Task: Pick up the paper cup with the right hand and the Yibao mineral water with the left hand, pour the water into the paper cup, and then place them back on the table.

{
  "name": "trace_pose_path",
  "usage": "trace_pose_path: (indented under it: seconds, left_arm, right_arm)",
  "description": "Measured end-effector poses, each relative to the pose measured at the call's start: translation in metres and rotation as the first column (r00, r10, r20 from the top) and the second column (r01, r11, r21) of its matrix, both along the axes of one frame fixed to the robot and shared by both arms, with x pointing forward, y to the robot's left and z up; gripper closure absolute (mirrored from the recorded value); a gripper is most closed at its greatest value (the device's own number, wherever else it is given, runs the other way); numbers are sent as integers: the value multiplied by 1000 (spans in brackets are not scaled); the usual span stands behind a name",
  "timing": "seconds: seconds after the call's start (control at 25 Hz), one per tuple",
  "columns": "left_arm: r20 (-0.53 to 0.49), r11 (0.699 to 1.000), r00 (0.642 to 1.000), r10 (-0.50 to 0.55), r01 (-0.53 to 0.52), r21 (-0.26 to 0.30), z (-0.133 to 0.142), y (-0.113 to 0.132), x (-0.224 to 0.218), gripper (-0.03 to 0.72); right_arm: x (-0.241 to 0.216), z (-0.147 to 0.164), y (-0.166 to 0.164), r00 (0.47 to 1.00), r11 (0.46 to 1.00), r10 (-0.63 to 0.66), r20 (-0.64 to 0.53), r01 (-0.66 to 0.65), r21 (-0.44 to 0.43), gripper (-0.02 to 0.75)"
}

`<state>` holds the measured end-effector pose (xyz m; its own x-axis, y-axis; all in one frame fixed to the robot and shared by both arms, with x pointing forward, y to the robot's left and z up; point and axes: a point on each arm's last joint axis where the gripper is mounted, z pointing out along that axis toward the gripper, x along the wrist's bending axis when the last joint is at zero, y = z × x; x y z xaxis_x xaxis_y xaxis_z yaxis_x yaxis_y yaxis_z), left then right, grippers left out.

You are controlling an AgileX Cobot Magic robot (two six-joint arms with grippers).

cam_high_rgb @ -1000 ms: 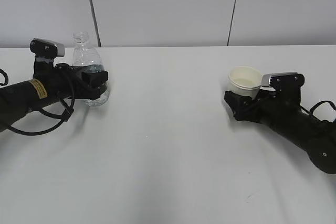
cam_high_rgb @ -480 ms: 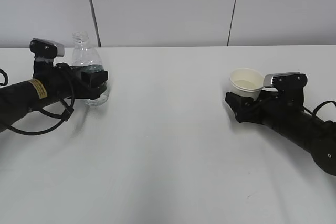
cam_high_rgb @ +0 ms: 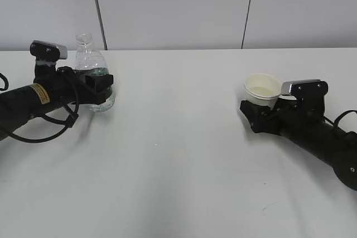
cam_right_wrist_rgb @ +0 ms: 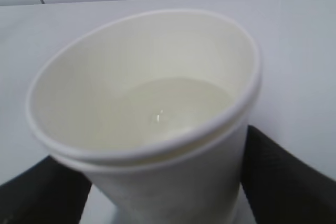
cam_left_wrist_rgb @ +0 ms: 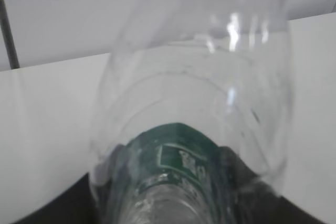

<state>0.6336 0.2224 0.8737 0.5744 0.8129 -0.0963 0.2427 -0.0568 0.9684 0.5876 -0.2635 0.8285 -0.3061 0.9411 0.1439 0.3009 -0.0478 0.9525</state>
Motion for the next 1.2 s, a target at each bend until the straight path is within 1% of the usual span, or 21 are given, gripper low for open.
trace_pose_path:
  seconds: [0.24,0.48,1.2]
  left_arm:
    - [0,1000,1000,2,-2,-1,0,0,0,356]
    - [0,1000,1000,4,-4,-2,0,0,0,356]
    - [-2,1000,1000,13,-13,-5,0,1,1,356]
  right_arm:
    - [-4,-2,0,1000,1000,-3,-13,3,-3,92]
    - [-9,-3,-1,1000,1000,-5,-28,5,-3,111]
    - [-30,14,-1,1000,1000,-6,-31,6,-6,125]
